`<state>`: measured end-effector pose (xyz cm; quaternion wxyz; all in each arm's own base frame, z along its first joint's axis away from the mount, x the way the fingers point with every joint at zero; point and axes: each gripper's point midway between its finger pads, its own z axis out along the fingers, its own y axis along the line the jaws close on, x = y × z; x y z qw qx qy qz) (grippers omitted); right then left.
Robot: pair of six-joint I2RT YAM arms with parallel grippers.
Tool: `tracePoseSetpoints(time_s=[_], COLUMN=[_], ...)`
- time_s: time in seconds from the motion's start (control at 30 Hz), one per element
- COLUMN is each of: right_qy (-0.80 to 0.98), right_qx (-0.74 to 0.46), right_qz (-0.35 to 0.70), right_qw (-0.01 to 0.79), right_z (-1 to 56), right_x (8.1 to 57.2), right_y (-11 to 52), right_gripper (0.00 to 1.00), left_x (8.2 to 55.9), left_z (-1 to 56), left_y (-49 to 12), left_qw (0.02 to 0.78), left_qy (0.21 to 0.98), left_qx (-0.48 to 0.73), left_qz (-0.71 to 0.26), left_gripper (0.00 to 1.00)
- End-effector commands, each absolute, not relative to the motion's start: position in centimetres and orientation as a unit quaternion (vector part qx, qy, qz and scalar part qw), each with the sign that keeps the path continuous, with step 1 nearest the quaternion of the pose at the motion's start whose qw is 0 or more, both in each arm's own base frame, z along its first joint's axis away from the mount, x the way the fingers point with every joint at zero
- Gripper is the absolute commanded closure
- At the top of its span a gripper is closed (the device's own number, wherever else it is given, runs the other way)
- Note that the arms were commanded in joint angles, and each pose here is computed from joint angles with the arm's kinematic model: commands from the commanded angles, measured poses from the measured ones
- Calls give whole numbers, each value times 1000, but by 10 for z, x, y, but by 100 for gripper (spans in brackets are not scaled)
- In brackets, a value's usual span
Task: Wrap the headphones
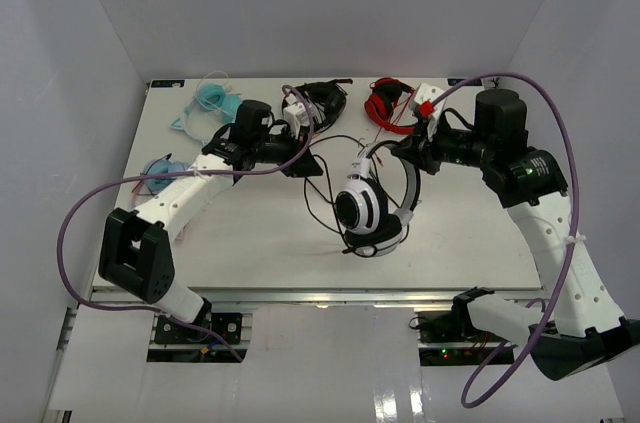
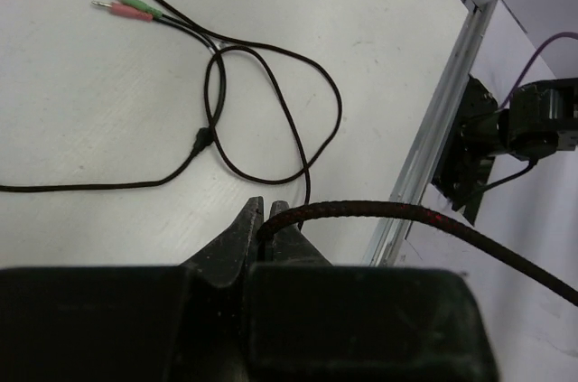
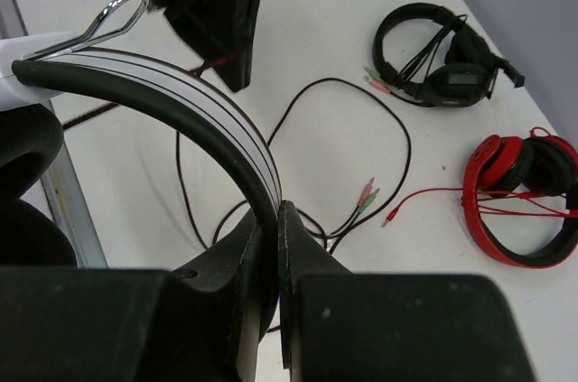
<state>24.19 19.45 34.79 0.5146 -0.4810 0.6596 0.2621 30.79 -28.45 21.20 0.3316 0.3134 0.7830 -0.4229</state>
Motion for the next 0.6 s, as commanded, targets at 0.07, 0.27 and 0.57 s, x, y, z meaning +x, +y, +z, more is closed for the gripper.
tracePoseSetpoints(time_s=[0.07,0.27,0.57], right_qy=[638,633,588], right_qx=[-381,-332,-391], right_qz=[250,260,399], right_qw=[621,650,585], right_z=[428,445,416], right_x=[277,299,230], right_y=[187,187,211], right_gripper=[92,93,92], left_x=[269,243,304], left_z=[187,160,157], left_y=[-308,-327,-346], left_qw=[285,243,256], left_qy=[754,755,772], left_qx=[346,371,319], left_qz=[-480,-484,-487], left_gripper=[100,100,98])
